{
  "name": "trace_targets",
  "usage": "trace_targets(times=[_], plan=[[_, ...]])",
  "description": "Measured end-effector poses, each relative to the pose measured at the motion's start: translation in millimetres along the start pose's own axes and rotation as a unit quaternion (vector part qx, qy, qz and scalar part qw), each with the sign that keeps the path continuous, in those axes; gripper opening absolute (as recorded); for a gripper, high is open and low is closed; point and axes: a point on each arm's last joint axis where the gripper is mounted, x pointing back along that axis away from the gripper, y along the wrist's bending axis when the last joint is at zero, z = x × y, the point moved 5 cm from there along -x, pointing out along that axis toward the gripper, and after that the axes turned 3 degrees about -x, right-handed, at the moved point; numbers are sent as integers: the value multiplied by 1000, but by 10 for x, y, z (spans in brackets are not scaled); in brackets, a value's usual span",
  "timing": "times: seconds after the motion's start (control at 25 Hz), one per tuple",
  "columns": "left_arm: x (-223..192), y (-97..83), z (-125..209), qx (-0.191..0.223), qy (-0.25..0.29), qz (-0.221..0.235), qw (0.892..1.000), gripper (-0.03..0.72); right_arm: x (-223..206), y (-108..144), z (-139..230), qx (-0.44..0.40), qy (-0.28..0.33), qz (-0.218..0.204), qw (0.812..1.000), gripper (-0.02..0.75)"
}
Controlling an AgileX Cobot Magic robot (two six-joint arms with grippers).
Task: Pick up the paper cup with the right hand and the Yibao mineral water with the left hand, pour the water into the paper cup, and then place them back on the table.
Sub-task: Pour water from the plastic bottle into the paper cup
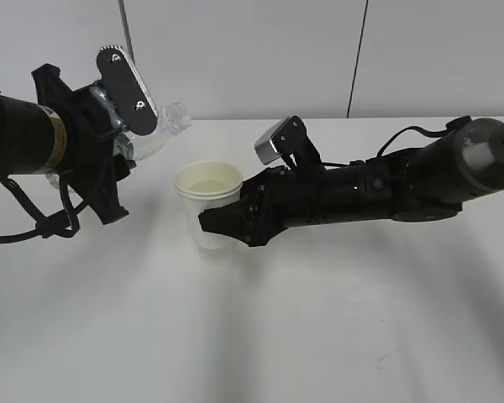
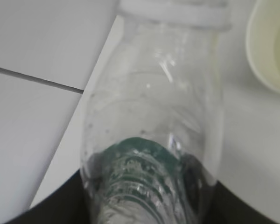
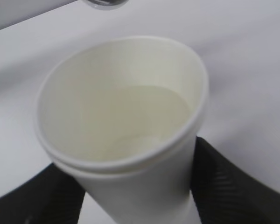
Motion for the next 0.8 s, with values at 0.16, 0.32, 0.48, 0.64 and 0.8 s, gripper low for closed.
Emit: trace_targets(times=[0.16,0.32,0.48,0.64,0.8], plan=[[1,-15,-22,56,-6,5,998,323,0,-37,-14,-11,-5,13,1000,506],[2,-30,-43,98,-13,11,995,323,2,-82,-32,-25,-12,29,999,506],[2,-35,-50,117,-15,13,993,323,6,-135,-32,-37,-13,48,998,505],[3,-45,-65,140,-20,19,990,323,9,-167,-41,-47,-17,59,997,505],[-6,-35,-52,169,-25,25,985,323,14,-207,-30,-55,-14,73,996,505]])
